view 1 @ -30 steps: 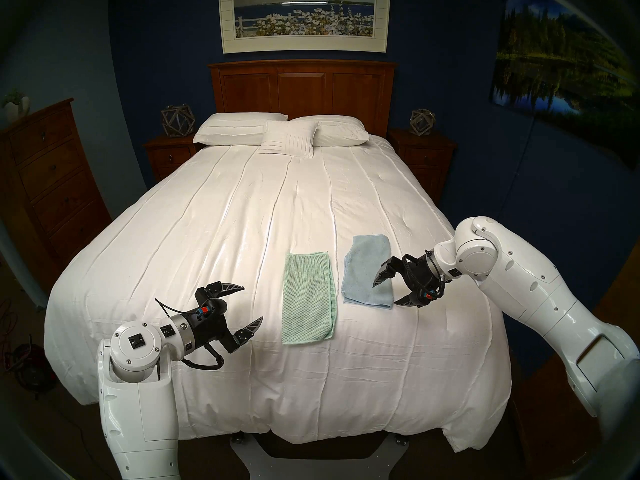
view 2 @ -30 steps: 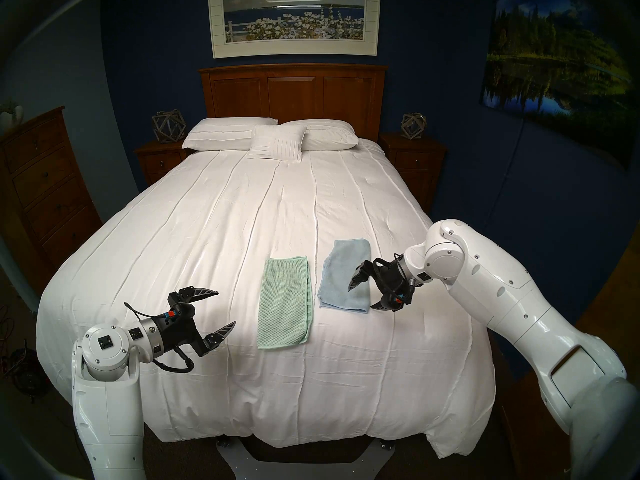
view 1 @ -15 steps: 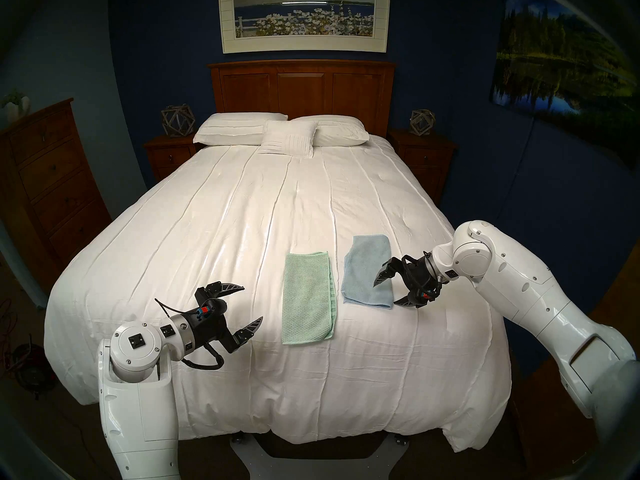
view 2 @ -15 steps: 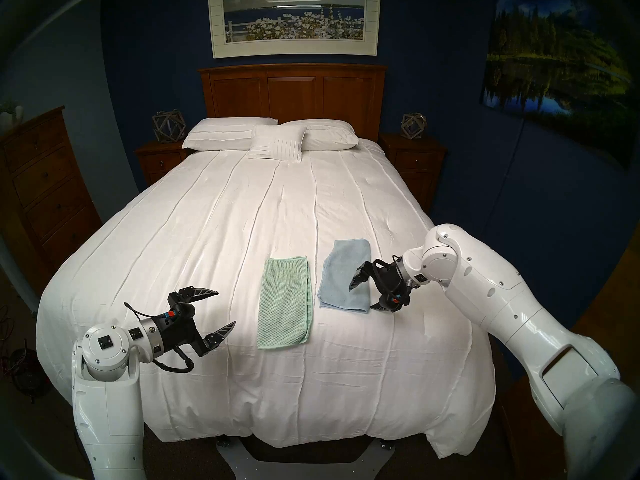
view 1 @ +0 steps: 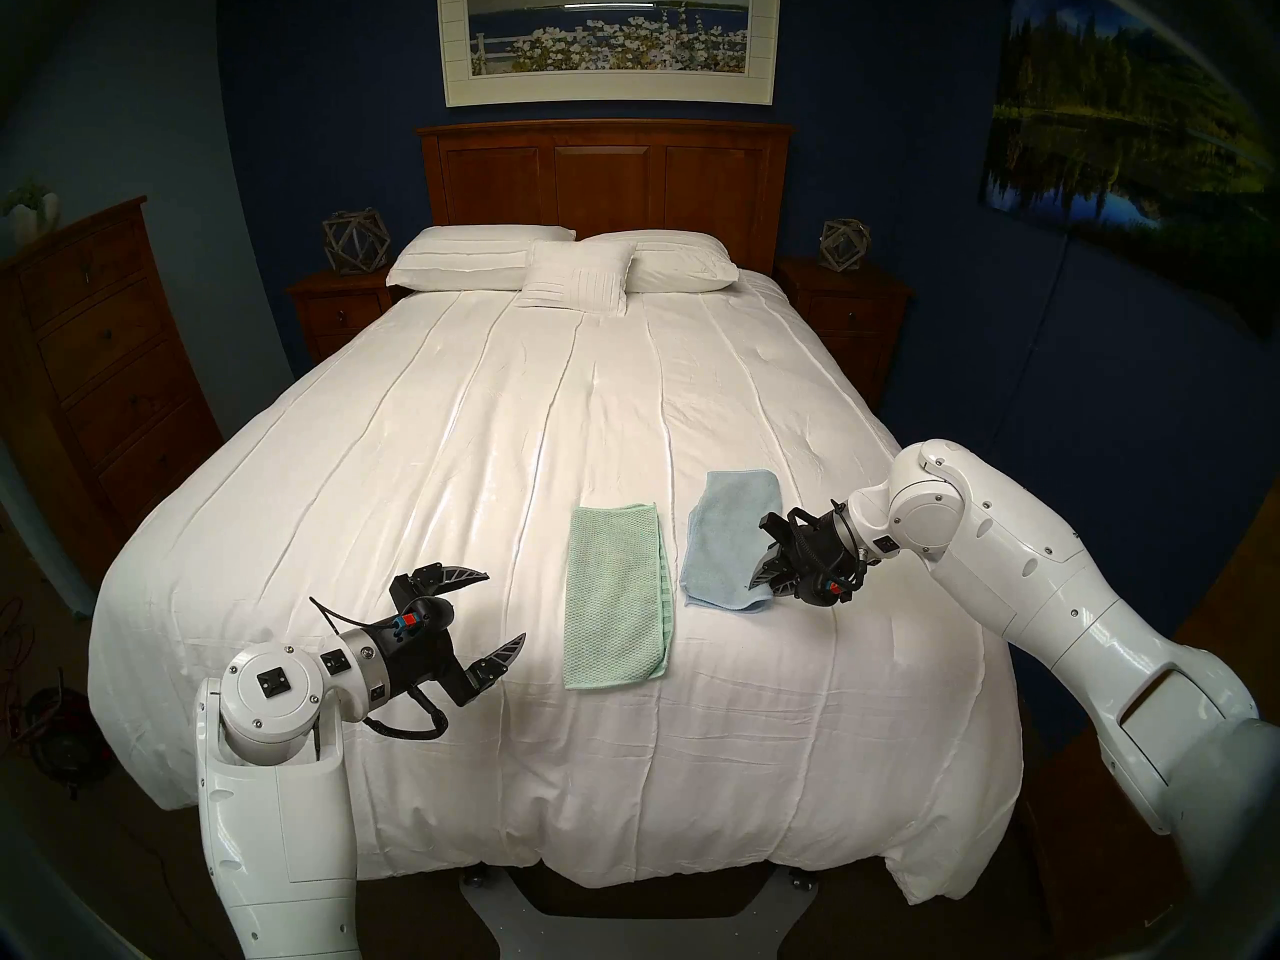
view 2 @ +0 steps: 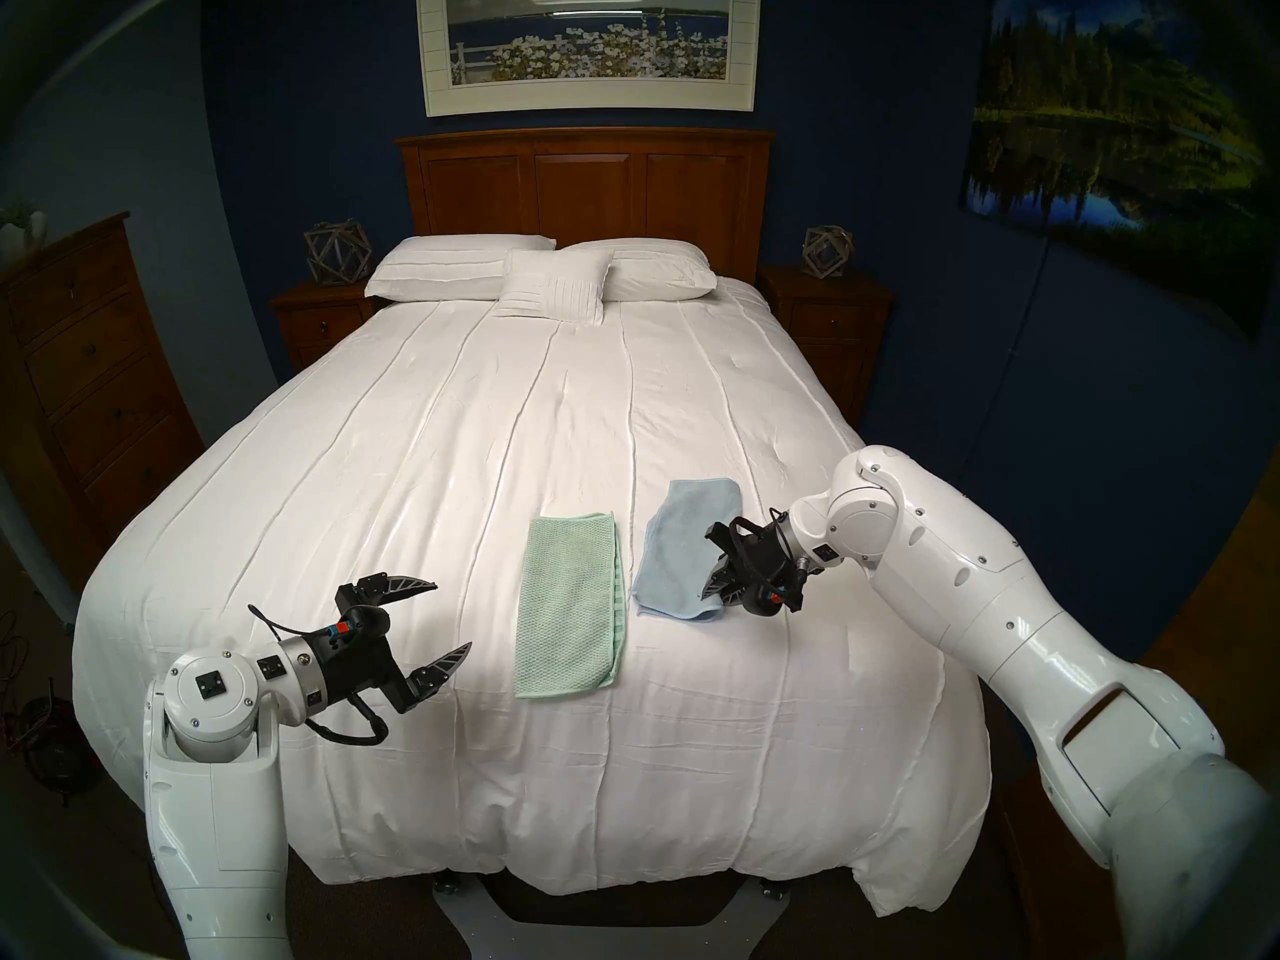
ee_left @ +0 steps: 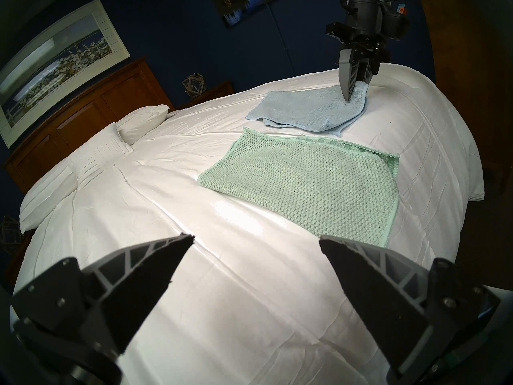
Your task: Fold the hand towels twice and stack them up
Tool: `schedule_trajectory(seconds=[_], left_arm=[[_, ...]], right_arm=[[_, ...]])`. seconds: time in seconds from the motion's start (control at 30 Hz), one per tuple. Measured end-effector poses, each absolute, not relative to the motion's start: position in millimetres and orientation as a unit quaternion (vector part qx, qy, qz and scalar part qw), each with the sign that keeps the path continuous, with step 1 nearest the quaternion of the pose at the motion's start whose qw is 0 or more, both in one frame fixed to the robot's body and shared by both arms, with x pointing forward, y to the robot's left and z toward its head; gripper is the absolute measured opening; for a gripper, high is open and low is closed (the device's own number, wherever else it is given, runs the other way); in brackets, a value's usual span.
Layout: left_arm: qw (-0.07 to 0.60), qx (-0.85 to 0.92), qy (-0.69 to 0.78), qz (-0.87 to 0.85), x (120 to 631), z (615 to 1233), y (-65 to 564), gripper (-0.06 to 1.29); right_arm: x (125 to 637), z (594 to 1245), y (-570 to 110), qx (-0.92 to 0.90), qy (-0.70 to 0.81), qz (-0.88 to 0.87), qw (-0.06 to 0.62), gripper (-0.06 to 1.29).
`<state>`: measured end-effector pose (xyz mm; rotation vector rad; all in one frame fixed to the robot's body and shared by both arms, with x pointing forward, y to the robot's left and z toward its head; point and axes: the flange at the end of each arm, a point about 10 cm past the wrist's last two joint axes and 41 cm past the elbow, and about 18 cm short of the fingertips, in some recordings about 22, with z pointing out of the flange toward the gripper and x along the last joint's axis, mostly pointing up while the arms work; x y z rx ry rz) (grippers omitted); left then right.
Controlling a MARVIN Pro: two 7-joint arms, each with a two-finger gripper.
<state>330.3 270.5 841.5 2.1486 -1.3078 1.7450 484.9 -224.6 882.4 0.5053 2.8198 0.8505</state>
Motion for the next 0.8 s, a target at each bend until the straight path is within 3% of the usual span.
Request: schedule_trajectory(seconds=[0.07, 0.1, 0.13, 0.27, 0.3, 0.8], left_arm=[[0.04, 0.701, -0.427, 0.57, 330, 842, 270, 1.27], [0.04, 0.701, -0.427, 0.57, 330, 842, 270, 1.27], [0.04, 0.701, -0.427, 0.57, 330, 842, 270, 1.27], [0.04, 0.701, -0.427, 0.57, 330, 841, 270, 1.27], [0.04, 0.701, -0.427, 0.57, 330, 841, 270, 1.27], [0.04, 0.701, -0.427, 0.57, 330, 841, 271, 1.27]], right_arm=[[481, 882, -222, 0.161, 0.94, 0.292, 0.065, 0.77], [479, 882, -221, 0.158, 0.94, 0.296, 0.06, 0.37], [475, 882, -220, 0.15, 0.94, 0.303, 0.054, 0.27], [462, 884, -218, 0.124, 0.937, 0.325, 0.04, 0.09], [457, 885, -218, 0.117, 0.936, 0.33, 0.036, -0.03], [451, 880, -252, 0.174, 0.934, 0.312, 0.025, -0.03]])
